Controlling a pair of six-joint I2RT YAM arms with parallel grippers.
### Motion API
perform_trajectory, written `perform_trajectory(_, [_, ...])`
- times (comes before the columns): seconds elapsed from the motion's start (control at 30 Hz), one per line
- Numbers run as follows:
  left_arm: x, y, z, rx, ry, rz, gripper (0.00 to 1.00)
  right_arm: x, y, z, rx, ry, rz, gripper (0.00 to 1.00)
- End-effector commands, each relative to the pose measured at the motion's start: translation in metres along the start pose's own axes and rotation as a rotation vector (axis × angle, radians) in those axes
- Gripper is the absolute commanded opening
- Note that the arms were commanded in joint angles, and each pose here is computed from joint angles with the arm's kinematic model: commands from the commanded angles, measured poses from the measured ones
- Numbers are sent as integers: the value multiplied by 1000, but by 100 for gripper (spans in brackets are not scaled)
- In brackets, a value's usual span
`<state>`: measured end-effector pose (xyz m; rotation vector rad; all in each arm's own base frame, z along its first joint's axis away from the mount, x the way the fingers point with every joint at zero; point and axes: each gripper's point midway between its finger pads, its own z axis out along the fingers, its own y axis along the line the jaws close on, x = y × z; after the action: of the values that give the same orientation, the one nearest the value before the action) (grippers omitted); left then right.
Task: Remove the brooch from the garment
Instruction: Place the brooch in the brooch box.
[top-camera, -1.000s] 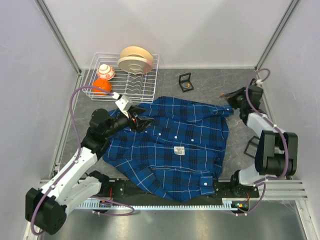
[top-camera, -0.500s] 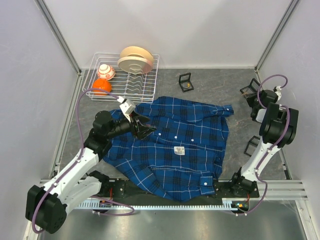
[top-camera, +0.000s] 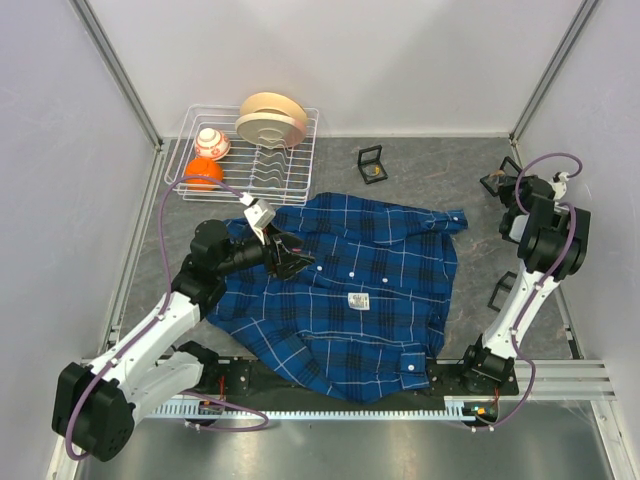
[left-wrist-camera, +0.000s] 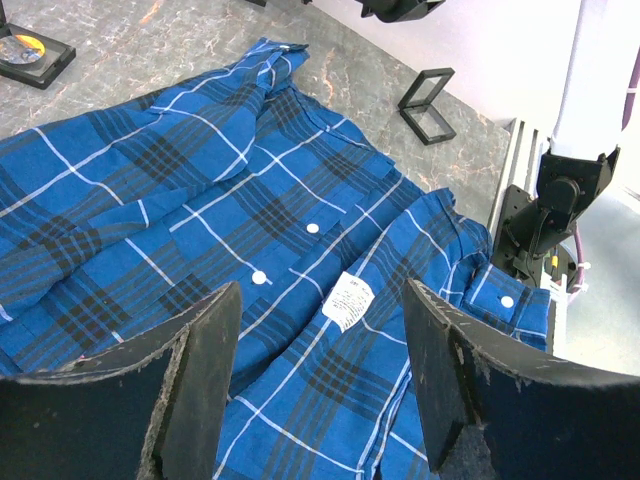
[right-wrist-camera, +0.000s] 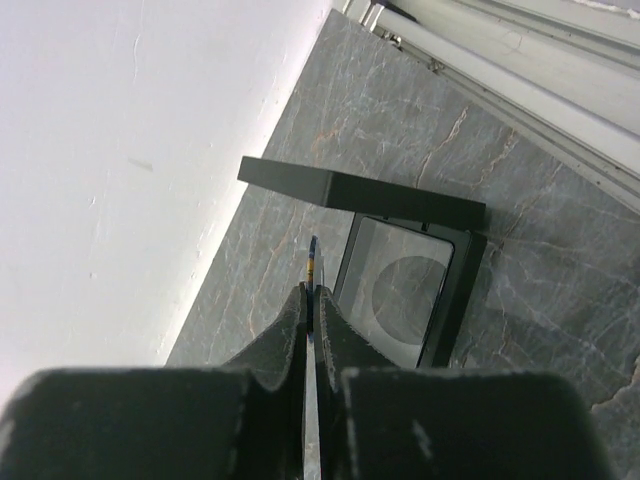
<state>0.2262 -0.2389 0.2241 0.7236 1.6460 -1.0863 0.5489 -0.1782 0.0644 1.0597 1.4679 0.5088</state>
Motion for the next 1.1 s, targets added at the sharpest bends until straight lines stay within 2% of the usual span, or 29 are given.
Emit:
perform_trajectory(0.0, [-8,-8,1,35,-18,0,71,-21,24,12,-75,-86,13,7])
perform_trajectory(0.87, [-7,-11,0,47,-15,-5,72,-9,7,21,51,-76,-61,13])
perform_trajectory(1.07, [-7,-11,0,47,-15,-6,72,-7,4,22,60,-67,-66,17])
